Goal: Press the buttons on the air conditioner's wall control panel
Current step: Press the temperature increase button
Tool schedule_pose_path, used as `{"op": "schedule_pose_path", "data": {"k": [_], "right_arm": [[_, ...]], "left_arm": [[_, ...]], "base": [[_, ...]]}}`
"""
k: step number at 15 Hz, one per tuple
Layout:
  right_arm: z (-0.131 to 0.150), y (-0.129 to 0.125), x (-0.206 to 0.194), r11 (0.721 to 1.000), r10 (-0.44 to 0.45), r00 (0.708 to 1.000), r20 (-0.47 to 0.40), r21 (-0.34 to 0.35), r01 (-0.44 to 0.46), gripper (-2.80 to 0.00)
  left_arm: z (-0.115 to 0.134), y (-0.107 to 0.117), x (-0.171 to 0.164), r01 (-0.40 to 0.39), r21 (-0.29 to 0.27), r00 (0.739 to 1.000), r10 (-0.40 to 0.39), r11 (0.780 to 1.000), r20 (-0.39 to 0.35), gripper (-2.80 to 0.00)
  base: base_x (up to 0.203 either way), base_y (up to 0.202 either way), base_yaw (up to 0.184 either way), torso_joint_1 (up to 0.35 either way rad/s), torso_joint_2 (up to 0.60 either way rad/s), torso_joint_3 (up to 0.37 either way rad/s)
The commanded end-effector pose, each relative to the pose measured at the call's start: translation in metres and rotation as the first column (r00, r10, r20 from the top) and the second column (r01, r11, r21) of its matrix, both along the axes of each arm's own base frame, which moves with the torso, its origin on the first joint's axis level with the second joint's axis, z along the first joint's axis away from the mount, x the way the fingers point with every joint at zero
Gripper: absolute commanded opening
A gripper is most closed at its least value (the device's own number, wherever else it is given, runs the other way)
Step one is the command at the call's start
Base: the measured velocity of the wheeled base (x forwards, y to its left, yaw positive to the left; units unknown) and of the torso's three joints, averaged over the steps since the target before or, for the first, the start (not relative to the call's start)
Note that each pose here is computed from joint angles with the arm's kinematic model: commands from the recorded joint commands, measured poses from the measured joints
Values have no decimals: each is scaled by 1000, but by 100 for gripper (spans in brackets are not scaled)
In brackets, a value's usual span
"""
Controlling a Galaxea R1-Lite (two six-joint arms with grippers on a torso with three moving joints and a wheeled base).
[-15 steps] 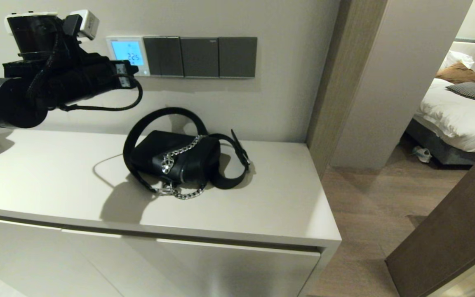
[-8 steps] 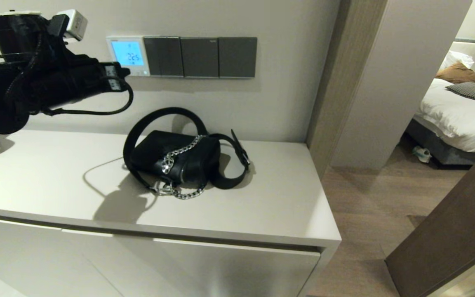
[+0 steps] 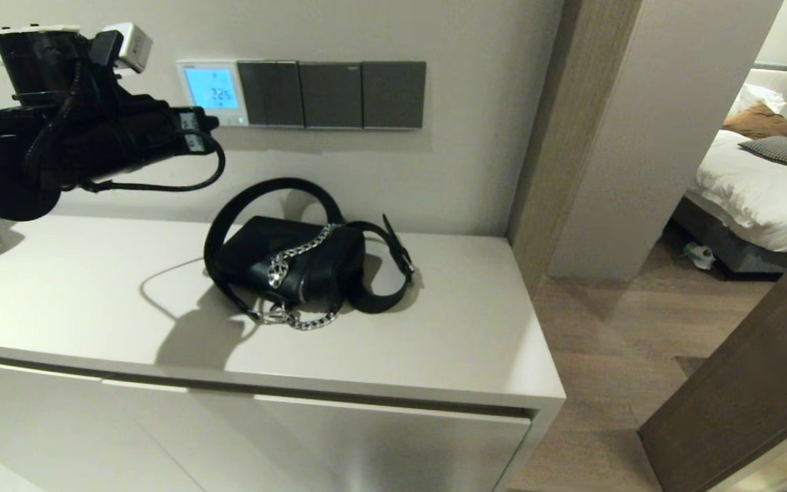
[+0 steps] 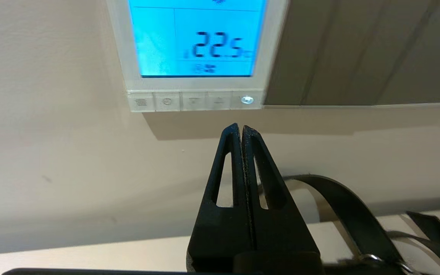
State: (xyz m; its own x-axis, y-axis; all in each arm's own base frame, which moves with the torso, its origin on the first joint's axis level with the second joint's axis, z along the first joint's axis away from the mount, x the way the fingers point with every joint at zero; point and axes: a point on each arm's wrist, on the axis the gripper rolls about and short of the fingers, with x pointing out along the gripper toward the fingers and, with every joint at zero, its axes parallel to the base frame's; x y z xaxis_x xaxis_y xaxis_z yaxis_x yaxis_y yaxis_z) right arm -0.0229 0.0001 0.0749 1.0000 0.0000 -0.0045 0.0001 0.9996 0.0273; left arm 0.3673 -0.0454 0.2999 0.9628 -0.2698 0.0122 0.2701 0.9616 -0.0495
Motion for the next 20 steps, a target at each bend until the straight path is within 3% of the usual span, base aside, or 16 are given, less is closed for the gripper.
{"op": "schedule_pose_path", "data": {"k": [1,20], "right_arm": [[0,0,0,1000,0,1000,-3,0,0,-280],[0,0,0,1000,0,1000,-3,0,0,-280]], "left_arm": [[-9,3,13,-10,1,1000,10,1000,-16,-280],[-12,-4,32,0,0,1000,0,1000,-6,-280]], "base": [[0,0,0,0,0,0],[0,0,0,0,0,0]]}}
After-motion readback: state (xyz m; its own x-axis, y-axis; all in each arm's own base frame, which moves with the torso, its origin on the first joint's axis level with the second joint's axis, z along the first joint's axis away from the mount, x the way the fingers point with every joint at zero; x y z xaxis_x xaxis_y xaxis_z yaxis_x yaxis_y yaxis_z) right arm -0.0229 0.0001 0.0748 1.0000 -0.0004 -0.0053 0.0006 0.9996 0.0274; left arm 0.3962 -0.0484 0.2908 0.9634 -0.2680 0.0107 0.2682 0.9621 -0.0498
